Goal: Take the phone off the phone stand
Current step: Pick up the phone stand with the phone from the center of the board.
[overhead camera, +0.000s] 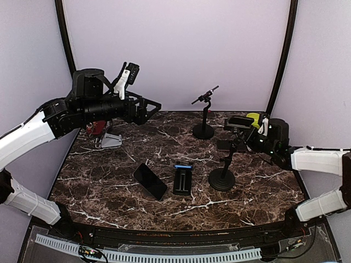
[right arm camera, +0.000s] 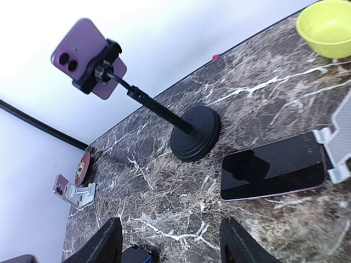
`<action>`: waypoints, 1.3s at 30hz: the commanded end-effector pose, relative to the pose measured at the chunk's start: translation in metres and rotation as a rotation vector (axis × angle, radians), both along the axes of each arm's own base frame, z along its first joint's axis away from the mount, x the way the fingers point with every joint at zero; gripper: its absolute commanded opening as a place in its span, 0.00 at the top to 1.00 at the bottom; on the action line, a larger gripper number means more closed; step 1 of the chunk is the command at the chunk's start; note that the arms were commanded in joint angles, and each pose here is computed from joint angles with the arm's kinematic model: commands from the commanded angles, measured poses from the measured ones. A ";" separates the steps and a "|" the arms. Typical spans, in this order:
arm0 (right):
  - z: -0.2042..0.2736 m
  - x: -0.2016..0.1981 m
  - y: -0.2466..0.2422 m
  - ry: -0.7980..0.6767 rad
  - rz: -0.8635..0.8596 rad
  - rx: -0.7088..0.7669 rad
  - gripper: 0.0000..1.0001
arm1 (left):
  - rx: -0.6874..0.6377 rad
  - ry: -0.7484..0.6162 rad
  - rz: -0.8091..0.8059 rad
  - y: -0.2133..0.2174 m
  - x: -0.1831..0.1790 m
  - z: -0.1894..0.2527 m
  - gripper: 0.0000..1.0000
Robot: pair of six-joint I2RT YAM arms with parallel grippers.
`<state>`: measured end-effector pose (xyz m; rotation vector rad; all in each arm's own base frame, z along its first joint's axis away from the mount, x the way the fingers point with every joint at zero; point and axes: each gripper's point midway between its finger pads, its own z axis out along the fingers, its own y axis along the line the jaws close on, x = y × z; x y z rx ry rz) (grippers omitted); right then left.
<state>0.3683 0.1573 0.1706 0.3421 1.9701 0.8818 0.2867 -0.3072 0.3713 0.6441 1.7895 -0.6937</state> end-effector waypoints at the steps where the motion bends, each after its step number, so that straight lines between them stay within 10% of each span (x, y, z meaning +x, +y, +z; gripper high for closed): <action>1: -0.011 -0.020 -0.026 0.055 -0.070 -0.114 0.36 | -0.015 0.001 0.025 0.002 0.006 -0.002 0.01; 16: 0.015 -0.081 -0.053 0.093 -0.021 -0.298 0.12 | 0.010 0.018 0.047 -0.002 0.019 -0.015 0.01; 23: 0.063 -0.123 -0.036 -0.121 0.153 -0.290 0.03 | 0.018 0.029 0.057 -0.003 0.024 -0.022 0.01; 39: 0.099 -0.155 0.008 -0.318 0.359 -0.246 0.09 | 0.020 0.046 0.058 -0.008 0.031 -0.030 0.01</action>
